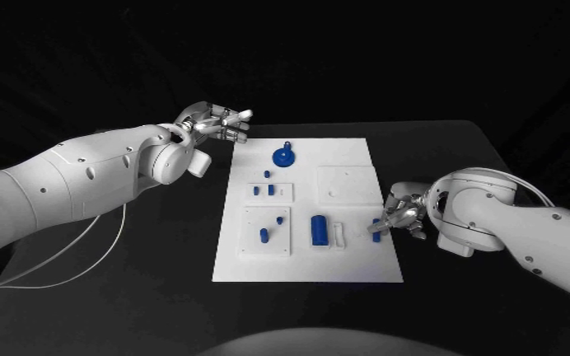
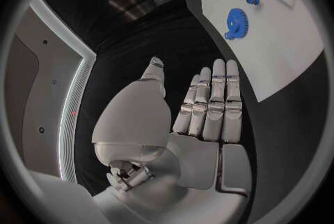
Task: Assemble the parts on the task board
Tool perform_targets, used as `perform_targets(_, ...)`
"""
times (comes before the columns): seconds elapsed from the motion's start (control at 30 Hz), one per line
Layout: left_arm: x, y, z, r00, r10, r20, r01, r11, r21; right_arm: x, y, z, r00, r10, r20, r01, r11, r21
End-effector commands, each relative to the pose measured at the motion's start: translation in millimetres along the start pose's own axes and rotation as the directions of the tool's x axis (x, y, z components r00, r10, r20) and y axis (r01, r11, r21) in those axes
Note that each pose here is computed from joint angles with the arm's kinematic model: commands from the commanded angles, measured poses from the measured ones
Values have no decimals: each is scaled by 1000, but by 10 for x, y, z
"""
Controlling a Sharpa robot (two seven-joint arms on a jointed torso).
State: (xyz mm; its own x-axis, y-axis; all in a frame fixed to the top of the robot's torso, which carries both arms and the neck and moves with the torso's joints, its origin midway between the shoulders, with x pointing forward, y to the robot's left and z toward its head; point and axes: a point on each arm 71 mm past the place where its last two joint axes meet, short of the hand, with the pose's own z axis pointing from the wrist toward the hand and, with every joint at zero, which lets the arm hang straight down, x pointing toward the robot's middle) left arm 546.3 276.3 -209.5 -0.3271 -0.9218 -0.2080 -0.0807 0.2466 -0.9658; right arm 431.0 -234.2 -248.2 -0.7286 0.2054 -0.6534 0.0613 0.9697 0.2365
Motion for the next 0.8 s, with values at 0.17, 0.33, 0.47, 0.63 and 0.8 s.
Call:
perform_targets(0.17, 14, 0, 1, 1000, -1, -7, 1, 1000, 8, 117, -63, 66, 995, -95, -5, 95, 991, 91)
perform_targets(0.33, 16, 1, 1, 1000, -1, -9, 2, 1000, 6, 180, -51, 87, 992, -123, -18, 124, 988, 94)
perform_targets(0.47, 14, 4, 0, 1000, -2, -10, 2, 1000, 4, 251, -36, 96, 989, -143, -37, 146, 985, 91)
perform_targets(0.63, 13, 6, -2, 1000, -2, -10, 2, 1000, 3, 301, 11, 90, 989, -143, -29, 145, 986, 80)
perform_targets(0.8, 13, 6, -4, 1000, -2, -10, 2, 1000, 2, 306, 51, 84, 995, -103, -7, 103, 993, 65)
